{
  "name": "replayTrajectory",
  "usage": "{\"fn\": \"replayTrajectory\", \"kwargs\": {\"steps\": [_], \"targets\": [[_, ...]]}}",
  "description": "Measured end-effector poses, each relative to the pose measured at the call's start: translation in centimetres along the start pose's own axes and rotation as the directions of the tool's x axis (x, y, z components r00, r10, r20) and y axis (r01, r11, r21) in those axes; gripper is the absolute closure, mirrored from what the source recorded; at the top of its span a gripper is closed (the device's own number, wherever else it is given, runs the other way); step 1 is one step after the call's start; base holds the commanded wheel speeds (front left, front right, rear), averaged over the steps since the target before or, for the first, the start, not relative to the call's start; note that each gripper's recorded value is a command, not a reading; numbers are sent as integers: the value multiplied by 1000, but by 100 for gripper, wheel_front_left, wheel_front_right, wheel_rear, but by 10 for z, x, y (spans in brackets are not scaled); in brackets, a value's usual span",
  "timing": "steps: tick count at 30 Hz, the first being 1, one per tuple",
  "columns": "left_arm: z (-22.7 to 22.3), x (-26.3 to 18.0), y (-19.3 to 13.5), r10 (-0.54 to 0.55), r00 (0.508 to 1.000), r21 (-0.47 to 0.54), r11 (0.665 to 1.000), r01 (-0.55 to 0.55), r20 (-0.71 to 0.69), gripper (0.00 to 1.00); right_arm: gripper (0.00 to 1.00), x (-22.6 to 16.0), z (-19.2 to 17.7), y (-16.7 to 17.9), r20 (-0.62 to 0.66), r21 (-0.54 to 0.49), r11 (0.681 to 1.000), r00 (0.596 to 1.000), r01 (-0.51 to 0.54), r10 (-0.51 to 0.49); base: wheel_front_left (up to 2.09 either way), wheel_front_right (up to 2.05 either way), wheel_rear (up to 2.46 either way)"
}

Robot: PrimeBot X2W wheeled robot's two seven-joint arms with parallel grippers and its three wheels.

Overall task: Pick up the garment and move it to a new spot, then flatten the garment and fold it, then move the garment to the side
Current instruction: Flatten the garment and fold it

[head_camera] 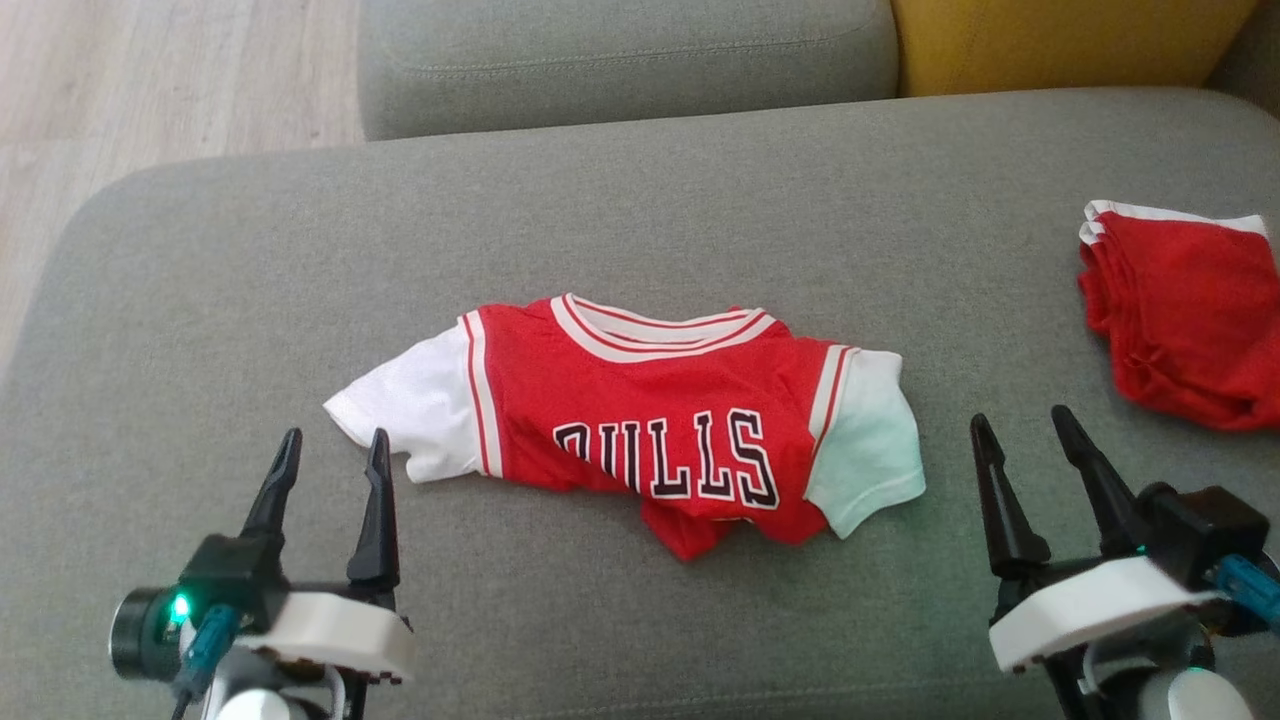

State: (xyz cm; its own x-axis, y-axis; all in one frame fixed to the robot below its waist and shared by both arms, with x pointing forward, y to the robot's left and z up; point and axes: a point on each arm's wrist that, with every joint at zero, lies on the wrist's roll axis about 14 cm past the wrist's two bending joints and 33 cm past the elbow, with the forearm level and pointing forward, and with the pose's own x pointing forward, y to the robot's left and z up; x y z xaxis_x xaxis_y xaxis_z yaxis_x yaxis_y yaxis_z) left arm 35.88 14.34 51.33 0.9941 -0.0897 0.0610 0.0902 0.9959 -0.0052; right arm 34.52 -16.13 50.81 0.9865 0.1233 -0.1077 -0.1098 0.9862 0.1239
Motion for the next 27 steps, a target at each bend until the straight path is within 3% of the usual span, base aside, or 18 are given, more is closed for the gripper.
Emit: {"fn": "replayTrajectory", "kwargs": {"steps": [18,27], "targets": [[-15,-2,-5,-18,998,-1,1000,18,-53,0,0,4,-5,-1,-18,2,1000,1000,3,-3,0,0,0],[-50,26,-40,-166,961,-44,986,160,-219,0,0,15,-16,-2,-56,9,1000,998,3,-3,0,0,0]]}}
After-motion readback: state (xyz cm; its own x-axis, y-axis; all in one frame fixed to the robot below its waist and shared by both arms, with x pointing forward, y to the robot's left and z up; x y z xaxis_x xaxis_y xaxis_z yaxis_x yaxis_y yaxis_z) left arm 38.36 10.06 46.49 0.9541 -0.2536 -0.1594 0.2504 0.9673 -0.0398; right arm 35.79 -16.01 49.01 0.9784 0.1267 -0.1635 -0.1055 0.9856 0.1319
